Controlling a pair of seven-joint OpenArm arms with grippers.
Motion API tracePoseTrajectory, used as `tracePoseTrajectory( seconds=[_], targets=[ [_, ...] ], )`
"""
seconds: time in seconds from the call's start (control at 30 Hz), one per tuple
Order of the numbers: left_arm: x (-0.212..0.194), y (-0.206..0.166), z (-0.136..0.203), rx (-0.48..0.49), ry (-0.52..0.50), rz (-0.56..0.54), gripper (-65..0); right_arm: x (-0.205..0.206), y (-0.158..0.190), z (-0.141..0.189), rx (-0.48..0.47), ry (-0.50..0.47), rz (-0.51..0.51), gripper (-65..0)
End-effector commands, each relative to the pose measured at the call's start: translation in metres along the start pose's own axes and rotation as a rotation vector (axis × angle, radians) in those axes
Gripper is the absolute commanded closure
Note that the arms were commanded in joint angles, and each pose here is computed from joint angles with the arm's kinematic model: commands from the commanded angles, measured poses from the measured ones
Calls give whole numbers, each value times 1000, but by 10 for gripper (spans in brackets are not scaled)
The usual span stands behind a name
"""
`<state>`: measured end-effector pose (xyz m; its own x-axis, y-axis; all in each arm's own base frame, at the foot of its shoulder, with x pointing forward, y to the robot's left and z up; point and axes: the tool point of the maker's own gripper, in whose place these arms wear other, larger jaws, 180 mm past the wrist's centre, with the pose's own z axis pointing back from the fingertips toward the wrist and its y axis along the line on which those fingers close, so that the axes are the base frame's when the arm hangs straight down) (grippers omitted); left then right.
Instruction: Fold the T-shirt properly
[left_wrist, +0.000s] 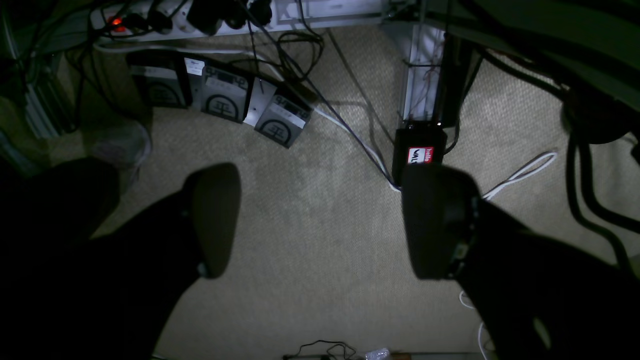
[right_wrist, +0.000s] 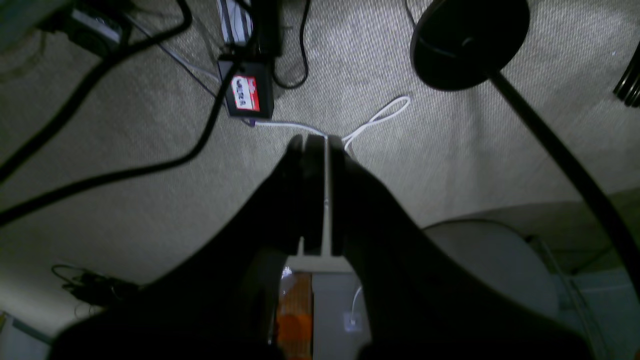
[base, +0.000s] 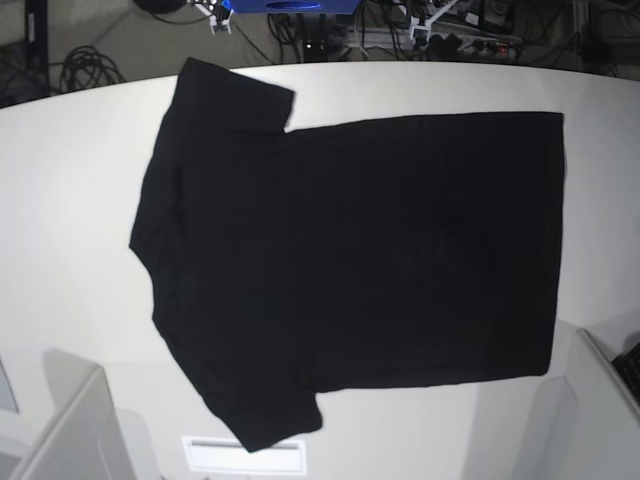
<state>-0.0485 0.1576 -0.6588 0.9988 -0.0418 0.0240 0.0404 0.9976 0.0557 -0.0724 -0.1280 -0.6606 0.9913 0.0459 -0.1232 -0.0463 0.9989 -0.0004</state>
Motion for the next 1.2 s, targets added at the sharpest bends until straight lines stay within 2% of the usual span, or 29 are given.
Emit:
tracePoseTrajectory(
  seconds=[0.0,0.07,0.2,0.23,0.47,0.83,0.97,1.1,1.17],
  targets=[
    [-6,0,1,3,6,1,-469,-2,-2,0,-7,3,2,0],
    [-8,0,1,3,9,1,-378,-2,-5,0,-11,3,3,0],
    [-10,0,1,3,12,1,-43,-1,-10,0,-19,-1,3,0],
    [-10,1,1,4,12,1,0,0,-12,0,-21,-2,3,0],
    [-11,1,1,4,13,0,0,21,-25,2,-42,-84,8,0],
    [-14,1,1,5,26,2,0,21,-26,2,-43,-78,11,0],
    [-29,1,2,5,67,2,0,11,-26,2,-44,-4,9,0],
    [-38,0,3,2,82,-14,0,12,-26,2,-44,-18,9,0],
    [-34,0,3,1,52,-14,0,15,-26,2,-44,-50,10,0]
  ],
)
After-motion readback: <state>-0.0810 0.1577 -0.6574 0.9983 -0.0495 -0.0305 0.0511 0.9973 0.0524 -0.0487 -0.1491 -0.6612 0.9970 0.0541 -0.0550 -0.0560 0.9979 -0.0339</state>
